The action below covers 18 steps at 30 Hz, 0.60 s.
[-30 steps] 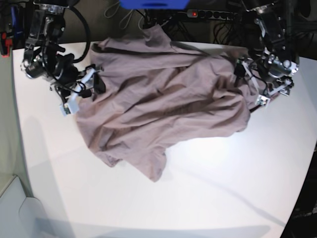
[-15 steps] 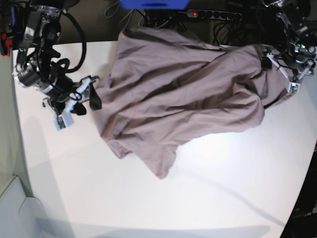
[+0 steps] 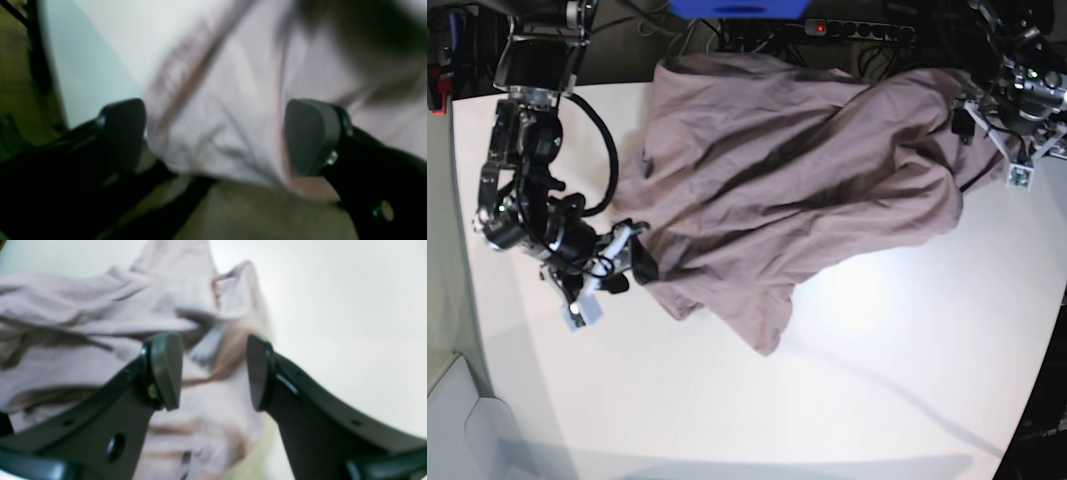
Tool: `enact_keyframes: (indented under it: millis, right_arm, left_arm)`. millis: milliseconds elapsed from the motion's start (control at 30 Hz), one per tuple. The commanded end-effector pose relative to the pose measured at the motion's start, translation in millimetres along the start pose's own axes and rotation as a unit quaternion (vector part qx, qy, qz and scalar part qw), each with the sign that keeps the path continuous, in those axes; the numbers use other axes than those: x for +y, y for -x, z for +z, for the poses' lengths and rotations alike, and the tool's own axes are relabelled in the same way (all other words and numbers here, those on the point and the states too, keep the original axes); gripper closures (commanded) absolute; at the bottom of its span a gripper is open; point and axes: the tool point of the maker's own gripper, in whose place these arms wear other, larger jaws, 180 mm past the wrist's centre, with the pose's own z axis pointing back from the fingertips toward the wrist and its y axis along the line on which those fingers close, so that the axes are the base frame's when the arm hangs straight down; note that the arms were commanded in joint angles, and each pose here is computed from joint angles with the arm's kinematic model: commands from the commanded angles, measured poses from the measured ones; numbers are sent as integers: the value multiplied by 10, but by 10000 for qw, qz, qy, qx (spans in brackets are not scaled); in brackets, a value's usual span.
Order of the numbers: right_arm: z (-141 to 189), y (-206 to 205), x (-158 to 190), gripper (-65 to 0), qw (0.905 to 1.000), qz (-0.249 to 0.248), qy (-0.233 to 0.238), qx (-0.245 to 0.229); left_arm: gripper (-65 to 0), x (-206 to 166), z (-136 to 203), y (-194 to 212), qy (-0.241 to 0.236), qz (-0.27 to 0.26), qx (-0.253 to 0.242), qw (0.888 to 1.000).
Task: Layout the t-shirt on the table in an organized manner, then fold the t-shirt properly
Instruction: 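Grasp the t-shirt hem with the right gripper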
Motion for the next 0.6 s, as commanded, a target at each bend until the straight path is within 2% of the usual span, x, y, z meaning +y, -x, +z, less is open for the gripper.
enact_keyframes:
  millis: [0,200,300,400,567]
  right_arm:
    - [46,-195,-87,-317,9996,128,36,-247]
    - [-107,-402,-310,-317,9995,-32,37,-297]
    - [-219,-468,-379,-317,9995,-179,-27,-274]
    - [-398,-450,-337,-317,9995,-212,-205,-94]
    - [-633,-384,-190,-317,9989,-51,-465,-38]
  left_arm:
    - [-650,53,39,1,-96,-41,14,9999]
    - [-650,84,39,-52,-129,-61,-70,9999]
    - [-650,34,33,-162,38,71,-281,9996]
    - [-650,-14,37,-204,242,166,-439,9986]
    - [-650,-58,-18,-94,382,243,-323,9985]
